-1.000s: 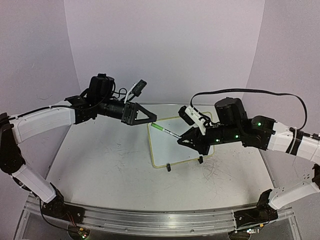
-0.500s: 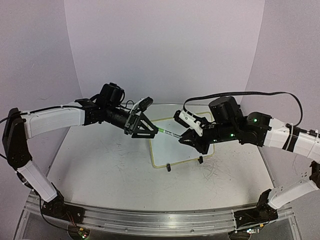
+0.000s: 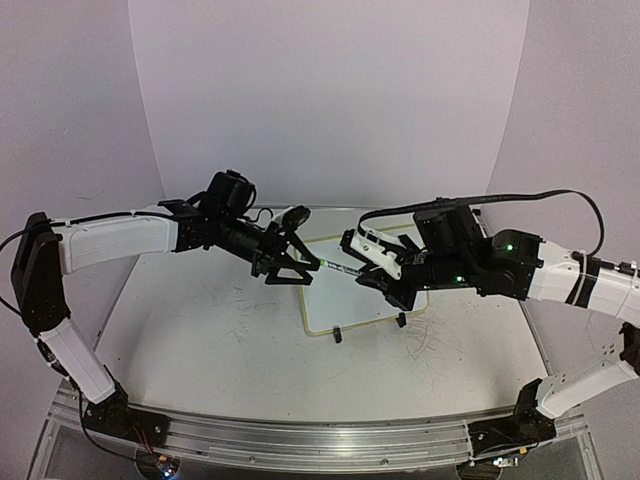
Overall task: Write a sentence on the whiteboard
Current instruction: Pass from the right arm to the left
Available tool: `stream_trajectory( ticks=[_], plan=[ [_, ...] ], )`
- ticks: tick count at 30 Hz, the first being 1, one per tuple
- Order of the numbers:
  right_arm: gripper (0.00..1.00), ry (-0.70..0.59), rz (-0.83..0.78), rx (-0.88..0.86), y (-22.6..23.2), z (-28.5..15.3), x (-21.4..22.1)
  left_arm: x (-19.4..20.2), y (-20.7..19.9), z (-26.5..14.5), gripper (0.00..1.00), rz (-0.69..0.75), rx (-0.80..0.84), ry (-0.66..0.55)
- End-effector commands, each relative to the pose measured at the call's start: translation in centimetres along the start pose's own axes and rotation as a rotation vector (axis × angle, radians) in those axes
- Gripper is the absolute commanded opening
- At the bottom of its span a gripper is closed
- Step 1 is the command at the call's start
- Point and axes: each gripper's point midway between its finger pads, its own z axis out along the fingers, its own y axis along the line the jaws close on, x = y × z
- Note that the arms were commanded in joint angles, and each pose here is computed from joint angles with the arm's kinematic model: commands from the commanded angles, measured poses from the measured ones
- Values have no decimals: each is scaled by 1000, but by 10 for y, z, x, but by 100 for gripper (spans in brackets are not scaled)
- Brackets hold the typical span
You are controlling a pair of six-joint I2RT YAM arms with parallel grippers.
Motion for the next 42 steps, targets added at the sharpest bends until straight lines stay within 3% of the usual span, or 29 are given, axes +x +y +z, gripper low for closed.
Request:
stream_trajectory(
  ticks=[1,5,10,16,20,31,38,39,42],
  plan=[
    [0,-50,-33,41,-5,-2,-17,-5,-15,2,63,8,32,10],
    [0,-43,-44,42,-3,-2,-15,-4,-13,3,57,-1,27,8],
    [0,-41,-51,36,0,-1,-13,-5,-15,2,41,14,31,7],
    [0,-38,-50,30,4,-1,-11,-12,-23,-5,52,66,21,-29],
    [0,-38,-45,22,6,-2,-9,-16,-25,-9,53,85,9,-52],
    [0,-35,-51,23,7,0,-10,-16,-29,-10,27,104,17,-55],
    [0,-27,-23,47,2,2,-9,-18,-38,-13,2,151,22,-68],
    [6,-28,-6,78,-3,2,-10,-18,-38,-14,1,160,17,-73],
    [46,-30,46,170,-16,2,-4,-20,-41,-17,0,214,1,-97]
  ],
)
